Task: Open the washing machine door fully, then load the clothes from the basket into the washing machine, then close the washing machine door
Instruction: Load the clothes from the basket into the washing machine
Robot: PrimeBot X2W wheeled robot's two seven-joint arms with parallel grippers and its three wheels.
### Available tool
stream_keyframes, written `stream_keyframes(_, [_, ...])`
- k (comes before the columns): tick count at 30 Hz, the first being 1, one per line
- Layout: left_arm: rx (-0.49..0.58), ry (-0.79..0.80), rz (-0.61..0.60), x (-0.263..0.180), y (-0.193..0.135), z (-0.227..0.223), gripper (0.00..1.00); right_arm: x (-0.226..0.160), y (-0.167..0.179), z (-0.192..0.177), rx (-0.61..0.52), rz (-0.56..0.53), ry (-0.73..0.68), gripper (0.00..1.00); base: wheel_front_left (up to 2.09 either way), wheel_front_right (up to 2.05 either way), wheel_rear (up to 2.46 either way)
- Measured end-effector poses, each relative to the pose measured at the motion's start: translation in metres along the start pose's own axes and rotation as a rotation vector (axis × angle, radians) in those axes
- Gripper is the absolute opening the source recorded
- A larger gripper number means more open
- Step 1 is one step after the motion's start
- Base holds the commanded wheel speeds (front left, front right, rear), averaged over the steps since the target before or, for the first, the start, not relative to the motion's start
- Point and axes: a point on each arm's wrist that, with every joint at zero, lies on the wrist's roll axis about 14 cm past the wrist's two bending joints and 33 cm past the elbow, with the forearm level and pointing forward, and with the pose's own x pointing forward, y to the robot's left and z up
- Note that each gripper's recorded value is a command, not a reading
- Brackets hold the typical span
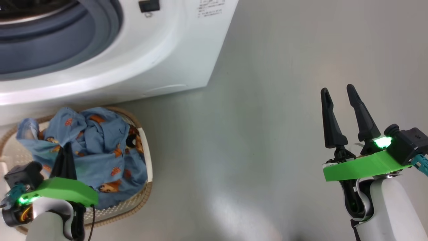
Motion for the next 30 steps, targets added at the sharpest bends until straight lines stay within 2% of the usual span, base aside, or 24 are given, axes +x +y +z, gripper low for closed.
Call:
stream_keyframes(4, [0.006,-0.107,-0.021,-0.012,-0.002,0.036,0.0,-0.004,0.005,0.011,0.0,0.017,-0.021,1.0,0.0,0.0,0.0])
stream_keyframes(15, [-0.023,-0.297,-0.085,-0.064,-0.017,0.096,0.0,-0.02,0.018,0.043,0.001,0.055,-0.083,1.0,0.0,0.0,0.0])
stream_keyframes(30, [-0.009,-0.489,-0.118,-0.134,-0.025,0.15,0.0,-0.055,0.032,0.067,-0.014,0.09,-0.126,1.0,0.0,0.0,0.0])
